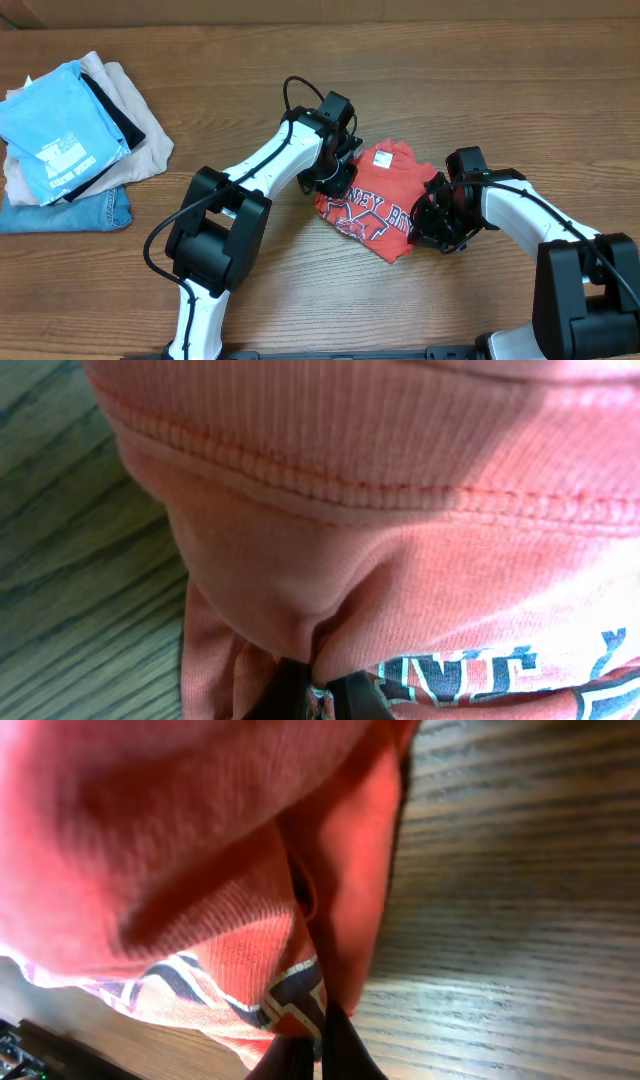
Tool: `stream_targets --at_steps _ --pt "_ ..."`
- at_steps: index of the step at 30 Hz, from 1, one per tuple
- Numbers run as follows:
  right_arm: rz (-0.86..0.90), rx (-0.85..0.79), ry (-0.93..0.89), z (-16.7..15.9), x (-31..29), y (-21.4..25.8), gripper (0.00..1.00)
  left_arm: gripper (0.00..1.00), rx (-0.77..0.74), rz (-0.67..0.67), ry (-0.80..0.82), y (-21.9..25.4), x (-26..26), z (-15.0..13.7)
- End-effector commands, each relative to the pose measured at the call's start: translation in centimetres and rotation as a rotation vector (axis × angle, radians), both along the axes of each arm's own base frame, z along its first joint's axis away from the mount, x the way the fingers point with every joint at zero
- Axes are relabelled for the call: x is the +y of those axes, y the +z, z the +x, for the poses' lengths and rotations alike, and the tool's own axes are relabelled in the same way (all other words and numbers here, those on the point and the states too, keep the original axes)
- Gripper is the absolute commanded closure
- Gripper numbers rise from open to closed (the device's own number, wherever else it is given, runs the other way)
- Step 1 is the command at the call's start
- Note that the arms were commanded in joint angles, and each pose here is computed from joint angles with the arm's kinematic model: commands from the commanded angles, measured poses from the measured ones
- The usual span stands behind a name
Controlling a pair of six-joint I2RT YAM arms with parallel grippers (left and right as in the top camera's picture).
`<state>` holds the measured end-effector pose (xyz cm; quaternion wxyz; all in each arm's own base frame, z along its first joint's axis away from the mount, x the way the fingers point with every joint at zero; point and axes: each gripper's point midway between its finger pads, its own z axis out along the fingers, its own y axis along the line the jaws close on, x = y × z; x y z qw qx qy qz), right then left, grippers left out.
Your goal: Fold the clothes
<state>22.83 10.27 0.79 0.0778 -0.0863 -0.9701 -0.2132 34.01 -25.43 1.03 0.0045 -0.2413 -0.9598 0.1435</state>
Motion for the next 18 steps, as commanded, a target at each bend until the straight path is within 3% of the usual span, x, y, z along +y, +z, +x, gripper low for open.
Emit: stream_targets --at_steps 1,7,10,12,13,14,18 --pt "-0.147 0.026 -0.026 -1.0 -2.6 -0.8 0.96 0.96 -0.047 0.161 0.080 -1.8 3.4 1.2" --pt "-0.144 0.043 -0.028 -1.3 -2.5 -0.7 0.96 0.89 -0.047 0.160 0.091 -1.3 3.5 1.3" --pt "-0.143 0.041 -0.028 -1.3 -2.5 -0.6 0.96 0.87 -0.093 0.127 0.098 1.2 2.9 2.2" --pt "-0.118 0.014 -0.032 -0.6 -2.1 0.5 0.90 0.81 -0.187 0.087 0.108 5.0 2.4 3.6" --pt "-0.120 -0.010 -0.033 0.0 -2.1 1.2 0.88 0.70 -0.223 0.074 0.112 6.4 2.3 4.1" --pt "-0.113 -0.067 -0.032 1.3 -2.0 2.8 0.84 0.52 -0.304 0.044 0.122 9.2 2.2 4.9" --pt "-0.104 -0.218 -0.042 4.6 -1.8 6.7 0.72 0.32 -0.409 -0.015 0.121 12.3 1.6 6.2"
